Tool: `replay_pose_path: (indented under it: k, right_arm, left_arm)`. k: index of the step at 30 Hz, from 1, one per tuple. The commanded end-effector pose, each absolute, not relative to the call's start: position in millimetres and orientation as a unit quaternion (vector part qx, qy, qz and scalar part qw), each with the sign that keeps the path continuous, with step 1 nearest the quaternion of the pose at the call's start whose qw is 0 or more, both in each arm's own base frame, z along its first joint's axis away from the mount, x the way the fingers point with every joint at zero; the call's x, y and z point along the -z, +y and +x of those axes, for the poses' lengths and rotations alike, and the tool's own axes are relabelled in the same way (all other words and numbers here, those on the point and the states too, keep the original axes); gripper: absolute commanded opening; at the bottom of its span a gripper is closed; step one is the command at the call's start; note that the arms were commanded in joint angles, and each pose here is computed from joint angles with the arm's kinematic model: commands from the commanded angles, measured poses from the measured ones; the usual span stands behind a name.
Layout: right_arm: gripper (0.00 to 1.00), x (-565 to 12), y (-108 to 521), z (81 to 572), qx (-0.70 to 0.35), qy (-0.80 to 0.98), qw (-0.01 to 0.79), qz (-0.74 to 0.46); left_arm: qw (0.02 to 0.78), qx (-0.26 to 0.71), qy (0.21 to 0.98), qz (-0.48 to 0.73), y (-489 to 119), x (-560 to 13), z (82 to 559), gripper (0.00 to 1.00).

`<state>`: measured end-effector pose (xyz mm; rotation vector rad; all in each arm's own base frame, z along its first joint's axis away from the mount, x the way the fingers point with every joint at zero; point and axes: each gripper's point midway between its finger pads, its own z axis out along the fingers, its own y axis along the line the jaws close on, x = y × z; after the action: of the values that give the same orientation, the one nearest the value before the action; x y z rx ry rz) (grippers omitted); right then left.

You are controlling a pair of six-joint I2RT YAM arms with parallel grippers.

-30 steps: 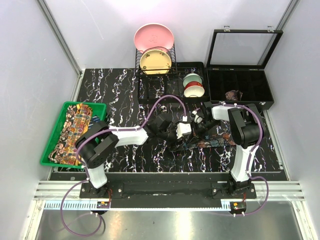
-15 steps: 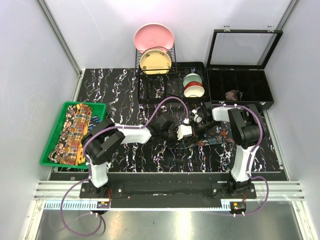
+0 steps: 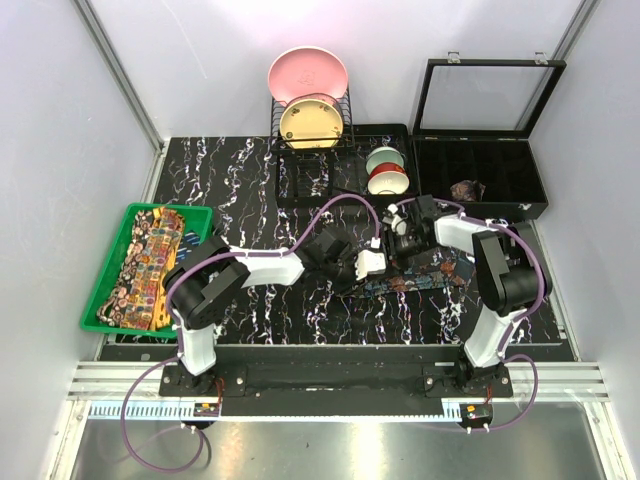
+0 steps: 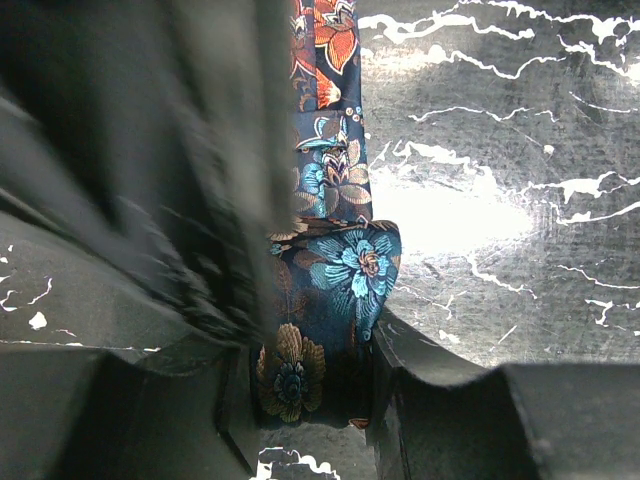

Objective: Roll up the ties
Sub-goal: Roll the tie at the center of the board.

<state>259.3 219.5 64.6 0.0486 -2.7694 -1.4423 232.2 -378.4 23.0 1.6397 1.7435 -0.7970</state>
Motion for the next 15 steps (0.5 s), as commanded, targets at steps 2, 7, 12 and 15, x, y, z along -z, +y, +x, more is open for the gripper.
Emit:
replay_pose_path:
  k: [2, 7, 12, 15]
  right_arm:
    - [0.48, -60.6, 231.3, 251.3, 0.480, -0.877, 0.011, 0.031]
    - [0.45, -57.7, 230.8, 243.6, 0.483, -0.875, 0.012, 0.040]
    - [0.45, -74.2, 228.1, 232.9, 0.491, -0.869, 0.008, 0.053]
    - [0.45, -84.5, 227.0, 230.9, 0.493, -0.868, -0.005, 0.064]
  left_arm:
    - [0.266, 0.288, 0.674, 0.626, -367.5, -4.5, 224.7, 0.13]
    - [0.266, 0.287, 0.677, 0.624, -366.7, -4.7, 225.6, 0.13]
    - [0.270, 0.286, 0.676, 0.623, -366.7, -8.1, 227.0, 0.14]
    - [0.269, 0.286, 0.677, 0.623, -365.2, -7.7, 226.4, 0.14]
